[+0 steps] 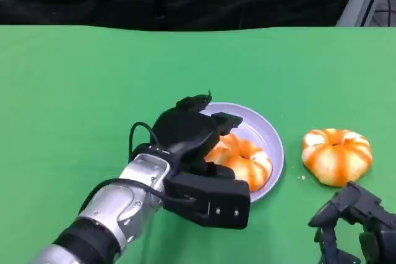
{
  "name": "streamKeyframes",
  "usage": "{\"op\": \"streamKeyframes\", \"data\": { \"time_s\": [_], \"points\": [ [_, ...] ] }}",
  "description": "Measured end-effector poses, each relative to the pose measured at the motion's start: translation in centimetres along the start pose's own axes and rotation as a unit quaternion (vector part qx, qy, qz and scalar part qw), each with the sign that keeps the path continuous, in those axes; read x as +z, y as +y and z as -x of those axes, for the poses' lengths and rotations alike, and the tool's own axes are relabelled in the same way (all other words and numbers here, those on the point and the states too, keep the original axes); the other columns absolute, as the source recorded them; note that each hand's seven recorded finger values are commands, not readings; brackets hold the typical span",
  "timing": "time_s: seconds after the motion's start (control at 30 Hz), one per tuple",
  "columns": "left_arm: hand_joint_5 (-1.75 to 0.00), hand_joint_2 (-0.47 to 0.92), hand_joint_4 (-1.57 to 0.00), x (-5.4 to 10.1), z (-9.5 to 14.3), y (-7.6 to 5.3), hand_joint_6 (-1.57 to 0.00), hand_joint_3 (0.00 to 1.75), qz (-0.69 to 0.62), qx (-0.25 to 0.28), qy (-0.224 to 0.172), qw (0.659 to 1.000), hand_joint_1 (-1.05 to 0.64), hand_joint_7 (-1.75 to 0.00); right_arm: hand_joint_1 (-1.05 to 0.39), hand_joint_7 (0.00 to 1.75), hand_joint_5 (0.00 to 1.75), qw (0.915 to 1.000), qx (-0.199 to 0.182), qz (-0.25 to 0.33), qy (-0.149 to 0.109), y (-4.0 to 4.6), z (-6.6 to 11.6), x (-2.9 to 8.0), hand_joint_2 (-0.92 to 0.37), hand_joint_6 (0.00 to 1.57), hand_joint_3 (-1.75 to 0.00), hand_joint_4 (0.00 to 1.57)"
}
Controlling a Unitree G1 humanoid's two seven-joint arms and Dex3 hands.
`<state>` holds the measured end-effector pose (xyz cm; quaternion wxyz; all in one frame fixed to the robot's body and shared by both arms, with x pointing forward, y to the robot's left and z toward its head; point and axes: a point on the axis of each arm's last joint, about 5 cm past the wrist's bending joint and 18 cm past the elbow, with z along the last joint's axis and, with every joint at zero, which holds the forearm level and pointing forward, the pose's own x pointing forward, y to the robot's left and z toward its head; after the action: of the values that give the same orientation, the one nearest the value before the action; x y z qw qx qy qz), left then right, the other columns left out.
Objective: Grasp the bread from the table and place it into the plate.
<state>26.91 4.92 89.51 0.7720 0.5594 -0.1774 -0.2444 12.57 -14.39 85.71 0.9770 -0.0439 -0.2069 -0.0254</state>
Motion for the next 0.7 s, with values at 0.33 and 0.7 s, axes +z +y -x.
{"op": "streamKeyframes", "data": {
  "time_s": [0.33,0.7],
  "points": [
    [0.0,0.92,-0.01,-0.2,1.0,1.7,-0.3,0.62,0.105,-0.007,-0.001,0.995,-1.05,-0.01,-0.1,1.5,1.74,1.0,-0.002,0.002,-0.001,-0.11,0.1,0.0,-0.52,0.75,-1.21,0.83],
    [-0.31,0.9,-0.81,-2.4,4.0,4.6,-0.79,0.45,0.412,-0.016,-0.031,0.911,-0.02,-0.13,-0.12,1.5,1.75,1.0,-0.004,0.005,0.001,-0.2,0.1,0.2,-0.53,0.74,-1.19,0.83]
  ]
}}
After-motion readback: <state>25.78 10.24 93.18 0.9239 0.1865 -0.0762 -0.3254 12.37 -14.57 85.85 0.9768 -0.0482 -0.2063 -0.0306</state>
